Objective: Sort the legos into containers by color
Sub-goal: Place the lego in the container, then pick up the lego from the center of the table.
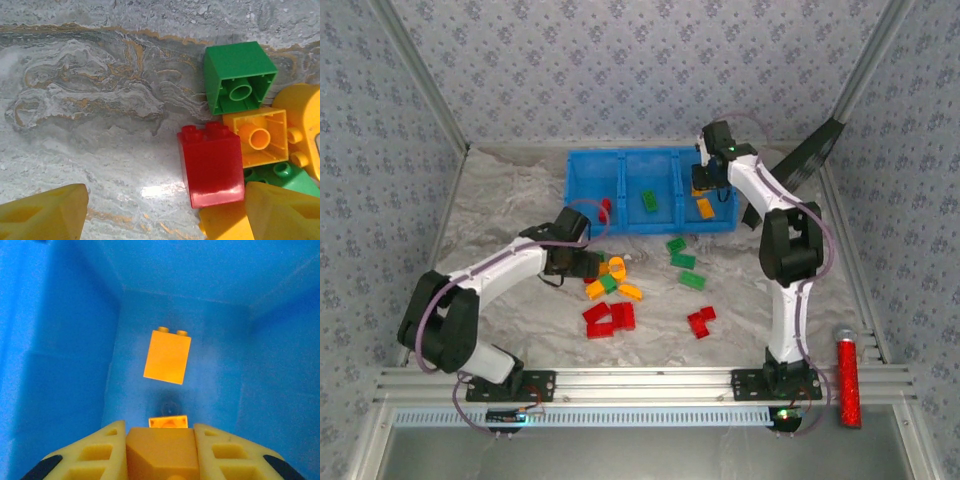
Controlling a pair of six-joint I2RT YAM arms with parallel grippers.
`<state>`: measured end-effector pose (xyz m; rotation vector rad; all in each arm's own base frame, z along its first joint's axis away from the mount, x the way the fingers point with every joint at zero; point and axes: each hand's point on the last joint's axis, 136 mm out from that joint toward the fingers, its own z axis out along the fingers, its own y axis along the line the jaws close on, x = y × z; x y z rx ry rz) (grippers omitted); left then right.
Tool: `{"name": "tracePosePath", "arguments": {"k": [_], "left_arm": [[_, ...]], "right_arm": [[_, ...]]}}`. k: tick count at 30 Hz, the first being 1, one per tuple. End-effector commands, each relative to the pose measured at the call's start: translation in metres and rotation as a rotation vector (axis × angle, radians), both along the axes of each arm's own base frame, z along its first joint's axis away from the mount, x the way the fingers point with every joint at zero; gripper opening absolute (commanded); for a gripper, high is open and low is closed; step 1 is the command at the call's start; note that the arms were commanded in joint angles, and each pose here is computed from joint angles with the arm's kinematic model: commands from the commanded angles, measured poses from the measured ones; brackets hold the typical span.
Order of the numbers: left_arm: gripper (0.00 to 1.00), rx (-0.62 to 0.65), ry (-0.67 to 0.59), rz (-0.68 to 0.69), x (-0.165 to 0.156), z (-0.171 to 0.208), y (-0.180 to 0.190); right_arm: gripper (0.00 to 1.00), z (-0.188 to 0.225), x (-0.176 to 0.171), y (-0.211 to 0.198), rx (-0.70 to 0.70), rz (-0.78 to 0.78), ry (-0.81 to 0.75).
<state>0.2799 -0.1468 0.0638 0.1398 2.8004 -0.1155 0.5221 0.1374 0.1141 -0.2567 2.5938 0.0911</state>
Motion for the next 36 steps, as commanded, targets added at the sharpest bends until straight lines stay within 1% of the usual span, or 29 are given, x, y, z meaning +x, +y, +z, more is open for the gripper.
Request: {"name": "tracePosePath", "arguments": {"k": [1, 6, 9, 12, 15, 22, 28, 32, 36], "left_arm": [[0.81, 0.007, -0.006, 0.011, 0.007, -0.003, -0.003], [0.78, 0.000, 0.026, -0.002, 0.011, -0.011, -0.011], [0.78, 0.004, 0.038, -0.008, 0.013, -0.014, -0.013], [0.78, 0.009, 0.051, -0.011, 0.014, -0.017, -0.014], [0.78, 0.011, 0.062, -0.015, 0.016, -0.020, -0.016], [0.77, 0.027, 0.094, -0.017, 0.011, -0.031, -0.014], [0.74, 0.034, 0.107, -0.007, 0.007, -0.038, -0.009], [0.67, 0.020, 0.112, -0.005, 0.008, -0.041, -0.011], [0.63, 0.014, 0.120, -0.005, 0.007, -0.047, -0.012]], "right_arm": [[0.29, -0.013, 0.005, 0.005, -0.035, 0.023, 0.018], [0.29, -0.036, 0.006, 0.006, -0.051, 0.025, 0.058], [0.30, -0.045, 0.007, 0.007, -0.051, 0.027, 0.072], [0.32, -0.053, 0.008, 0.006, -0.053, 0.023, 0.090], [0.36, -0.055, 0.009, 0.005, -0.048, 0.019, 0.094], [0.51, -0.033, 0.009, 0.006, -0.035, 0.026, 0.064], [0.54, -0.014, 0.011, 0.007, -0.027, 0.026, 0.036], [0.57, -0.005, 0.010, 0.007, -0.026, 0.021, 0.025], [0.62, 0.011, 0.009, 0.008, -0.019, 0.024, 0.001]]}}
